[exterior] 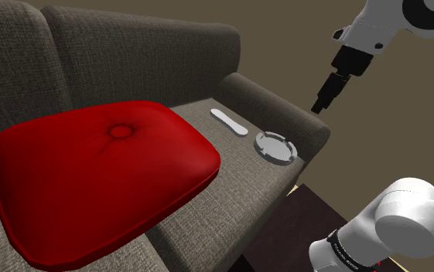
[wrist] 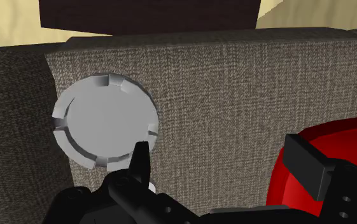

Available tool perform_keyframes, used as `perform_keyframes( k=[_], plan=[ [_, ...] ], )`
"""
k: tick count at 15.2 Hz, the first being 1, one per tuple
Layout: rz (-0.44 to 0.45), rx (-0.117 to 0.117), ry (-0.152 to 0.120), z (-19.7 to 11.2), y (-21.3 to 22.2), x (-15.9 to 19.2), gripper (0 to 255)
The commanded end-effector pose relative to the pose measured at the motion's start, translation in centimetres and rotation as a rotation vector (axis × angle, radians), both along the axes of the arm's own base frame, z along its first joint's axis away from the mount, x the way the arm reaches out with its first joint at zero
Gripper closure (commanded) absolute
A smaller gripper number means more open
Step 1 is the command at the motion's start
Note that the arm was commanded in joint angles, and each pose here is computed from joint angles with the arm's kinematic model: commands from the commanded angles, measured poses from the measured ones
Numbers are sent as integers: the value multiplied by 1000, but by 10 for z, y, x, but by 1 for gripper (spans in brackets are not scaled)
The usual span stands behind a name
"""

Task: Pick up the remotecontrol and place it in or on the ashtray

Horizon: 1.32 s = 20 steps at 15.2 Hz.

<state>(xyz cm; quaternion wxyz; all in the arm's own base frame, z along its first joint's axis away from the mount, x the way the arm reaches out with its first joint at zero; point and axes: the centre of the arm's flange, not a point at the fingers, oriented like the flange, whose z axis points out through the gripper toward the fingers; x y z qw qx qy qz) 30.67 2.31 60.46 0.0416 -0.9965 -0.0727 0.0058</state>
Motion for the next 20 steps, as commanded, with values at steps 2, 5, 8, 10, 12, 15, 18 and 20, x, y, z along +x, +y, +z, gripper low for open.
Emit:
perform_keyframes(
  k=[2,5,8,10,12,15,18,20],
  plan=[
    [-2,-3,-1,-8,0,10,0],
    [-6,-13,-2,-31,0,42,0],
    [-11,-23,-4,-55,-1,74,0],
    [-14,-30,-5,-70,-1,95,0],
    [-17,-37,-6,-86,-2,116,0],
    [-21,-47,-8,-109,-4,147,0],
    [-26,-57,-10,-132,-5,179,0],
    [-29,-63,-11,-147,-7,200,0]
  ],
)
